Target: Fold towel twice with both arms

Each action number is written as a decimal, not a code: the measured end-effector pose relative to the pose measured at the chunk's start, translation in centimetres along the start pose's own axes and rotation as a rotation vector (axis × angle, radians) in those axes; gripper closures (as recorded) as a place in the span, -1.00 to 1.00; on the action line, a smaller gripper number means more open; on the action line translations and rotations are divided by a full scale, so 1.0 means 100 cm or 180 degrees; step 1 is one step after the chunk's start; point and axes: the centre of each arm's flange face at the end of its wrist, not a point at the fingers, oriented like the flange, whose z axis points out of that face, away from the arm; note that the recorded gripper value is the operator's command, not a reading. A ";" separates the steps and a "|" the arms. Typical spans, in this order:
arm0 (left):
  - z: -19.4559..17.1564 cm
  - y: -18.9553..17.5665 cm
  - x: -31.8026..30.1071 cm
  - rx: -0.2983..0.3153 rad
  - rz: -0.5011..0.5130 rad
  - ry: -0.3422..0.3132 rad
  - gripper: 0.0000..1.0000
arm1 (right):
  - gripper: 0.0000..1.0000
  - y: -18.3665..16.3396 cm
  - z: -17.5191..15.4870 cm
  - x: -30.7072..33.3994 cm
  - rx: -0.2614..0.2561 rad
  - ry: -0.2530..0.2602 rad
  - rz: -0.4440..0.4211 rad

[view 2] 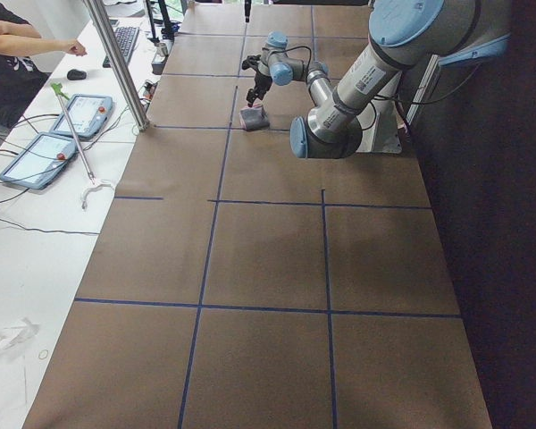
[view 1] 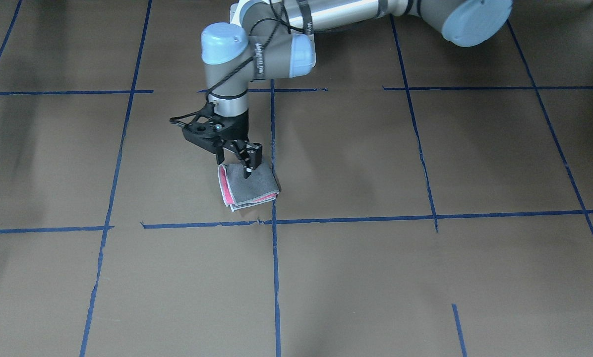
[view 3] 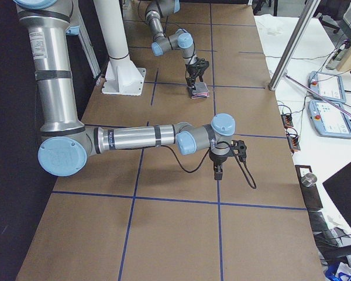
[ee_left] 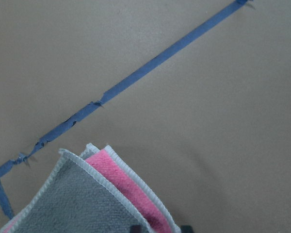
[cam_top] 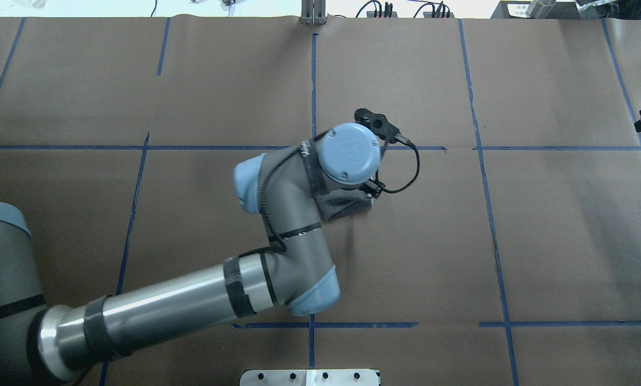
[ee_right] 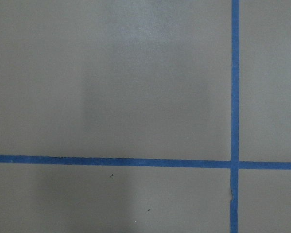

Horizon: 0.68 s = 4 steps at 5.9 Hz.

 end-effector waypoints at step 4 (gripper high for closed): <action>-0.075 0.021 -0.246 -0.0509 -0.0339 0.0245 -1.00 | -1.00 -0.016 -0.020 -0.001 0.0021 -0.0125 -0.0302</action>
